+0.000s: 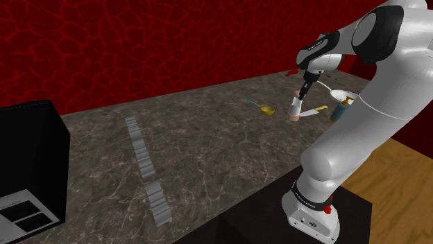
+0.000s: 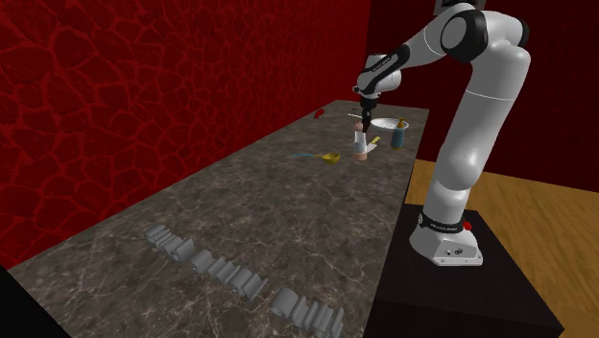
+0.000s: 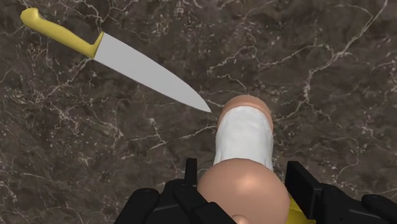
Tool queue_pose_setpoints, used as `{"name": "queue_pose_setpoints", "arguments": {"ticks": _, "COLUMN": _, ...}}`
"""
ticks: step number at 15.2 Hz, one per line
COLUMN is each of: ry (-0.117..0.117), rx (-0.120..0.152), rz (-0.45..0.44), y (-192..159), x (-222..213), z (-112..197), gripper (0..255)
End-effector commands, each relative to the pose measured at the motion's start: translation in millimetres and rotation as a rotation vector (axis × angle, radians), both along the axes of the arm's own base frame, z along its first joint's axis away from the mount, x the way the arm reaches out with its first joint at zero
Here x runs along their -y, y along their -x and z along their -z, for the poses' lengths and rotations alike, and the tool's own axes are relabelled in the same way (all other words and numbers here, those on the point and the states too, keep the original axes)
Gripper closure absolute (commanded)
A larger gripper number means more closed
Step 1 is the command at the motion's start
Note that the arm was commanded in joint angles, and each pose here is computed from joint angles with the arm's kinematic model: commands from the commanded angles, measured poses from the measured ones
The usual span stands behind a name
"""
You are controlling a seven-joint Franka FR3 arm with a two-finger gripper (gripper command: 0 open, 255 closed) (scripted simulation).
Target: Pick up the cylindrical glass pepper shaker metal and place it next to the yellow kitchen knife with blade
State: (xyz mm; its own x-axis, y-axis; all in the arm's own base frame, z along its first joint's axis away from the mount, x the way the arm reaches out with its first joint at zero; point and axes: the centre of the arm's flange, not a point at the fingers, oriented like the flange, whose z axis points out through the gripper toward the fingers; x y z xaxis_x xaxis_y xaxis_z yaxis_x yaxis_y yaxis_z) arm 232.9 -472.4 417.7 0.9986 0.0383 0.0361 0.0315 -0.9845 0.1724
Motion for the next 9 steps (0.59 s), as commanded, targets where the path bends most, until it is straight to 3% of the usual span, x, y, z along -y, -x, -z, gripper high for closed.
{"name": "queue_pose_setpoints", "arguments": {"ticks": 1, "ry": 0.000, "rx": 0.000, "rz": 0.000, "y": 0, "x": 0, "z": 0, "gripper": 0}}
{"name": "queue_pose_setpoints", "arguments": {"ticks": 6, "ry": 0.000, "rx": 0.000, "rz": 0.000, "y": 0, "x": 0, "z": 0, "gripper": 0}}
{"name": "queue_pose_setpoints", "arguments": {"ticks": 9, "ry": 0.000, "rx": 0.000, "rz": 0.000, "y": 2, "x": -7, "z": -39, "gripper": 0}}
